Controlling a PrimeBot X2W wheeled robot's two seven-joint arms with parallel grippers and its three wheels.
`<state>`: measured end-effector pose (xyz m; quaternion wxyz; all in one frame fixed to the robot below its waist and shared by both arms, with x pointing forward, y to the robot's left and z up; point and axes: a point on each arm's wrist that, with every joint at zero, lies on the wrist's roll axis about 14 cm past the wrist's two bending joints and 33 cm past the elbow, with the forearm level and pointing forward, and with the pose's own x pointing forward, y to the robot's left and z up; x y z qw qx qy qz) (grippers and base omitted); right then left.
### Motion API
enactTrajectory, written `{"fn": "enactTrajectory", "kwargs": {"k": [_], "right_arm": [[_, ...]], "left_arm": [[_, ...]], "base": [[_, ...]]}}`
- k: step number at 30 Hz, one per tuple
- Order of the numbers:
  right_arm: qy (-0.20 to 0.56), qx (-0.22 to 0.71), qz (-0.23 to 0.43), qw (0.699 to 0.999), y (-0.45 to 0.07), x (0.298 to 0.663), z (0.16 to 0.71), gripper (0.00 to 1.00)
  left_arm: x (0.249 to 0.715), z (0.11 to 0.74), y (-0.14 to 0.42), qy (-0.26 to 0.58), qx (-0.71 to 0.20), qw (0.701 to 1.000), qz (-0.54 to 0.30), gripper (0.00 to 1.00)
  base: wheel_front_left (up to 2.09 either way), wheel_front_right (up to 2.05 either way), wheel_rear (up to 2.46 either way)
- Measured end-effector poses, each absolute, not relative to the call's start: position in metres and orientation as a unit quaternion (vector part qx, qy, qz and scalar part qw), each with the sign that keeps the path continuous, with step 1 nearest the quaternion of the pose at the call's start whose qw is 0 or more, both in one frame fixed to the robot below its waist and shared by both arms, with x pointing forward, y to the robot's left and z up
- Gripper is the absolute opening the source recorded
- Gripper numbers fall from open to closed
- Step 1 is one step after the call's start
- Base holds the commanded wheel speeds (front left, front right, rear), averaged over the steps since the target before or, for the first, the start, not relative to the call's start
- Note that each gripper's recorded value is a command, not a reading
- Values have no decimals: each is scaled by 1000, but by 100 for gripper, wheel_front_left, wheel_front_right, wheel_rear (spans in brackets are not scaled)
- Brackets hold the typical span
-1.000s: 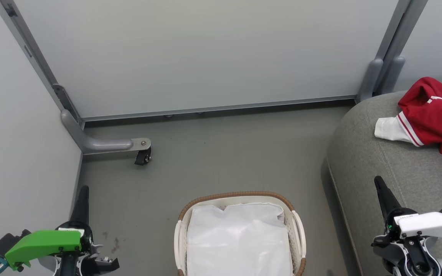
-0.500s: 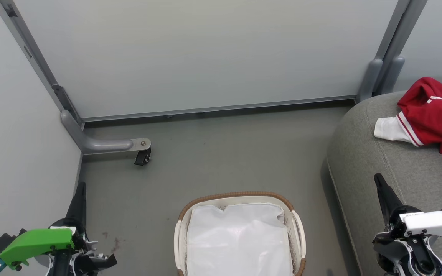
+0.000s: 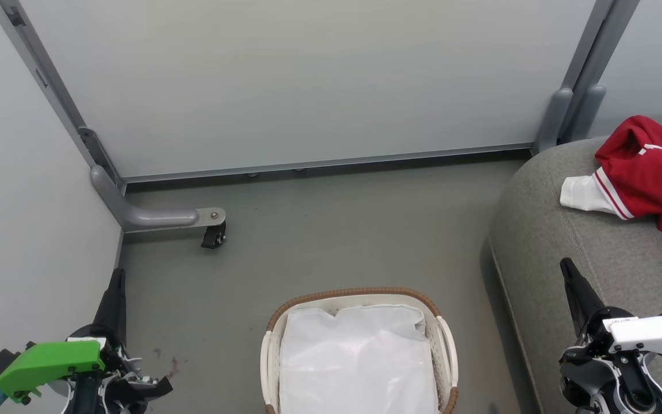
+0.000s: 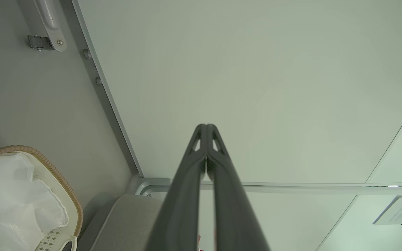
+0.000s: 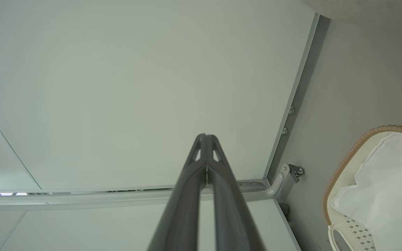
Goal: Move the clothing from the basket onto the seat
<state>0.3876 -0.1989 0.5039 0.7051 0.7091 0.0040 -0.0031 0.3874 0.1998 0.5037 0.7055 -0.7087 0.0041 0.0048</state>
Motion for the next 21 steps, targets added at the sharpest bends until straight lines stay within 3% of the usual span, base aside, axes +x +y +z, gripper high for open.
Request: {"fn": "enactTrajectory", "kwargs": {"k": [21], "right_arm": [[4, 709, -3, 705, -199, 388, 504, 0]], "left_arm": [[387, 504, 200, 4, -709, 705, 5, 0]], "base": [[0, 0, 0]]}}
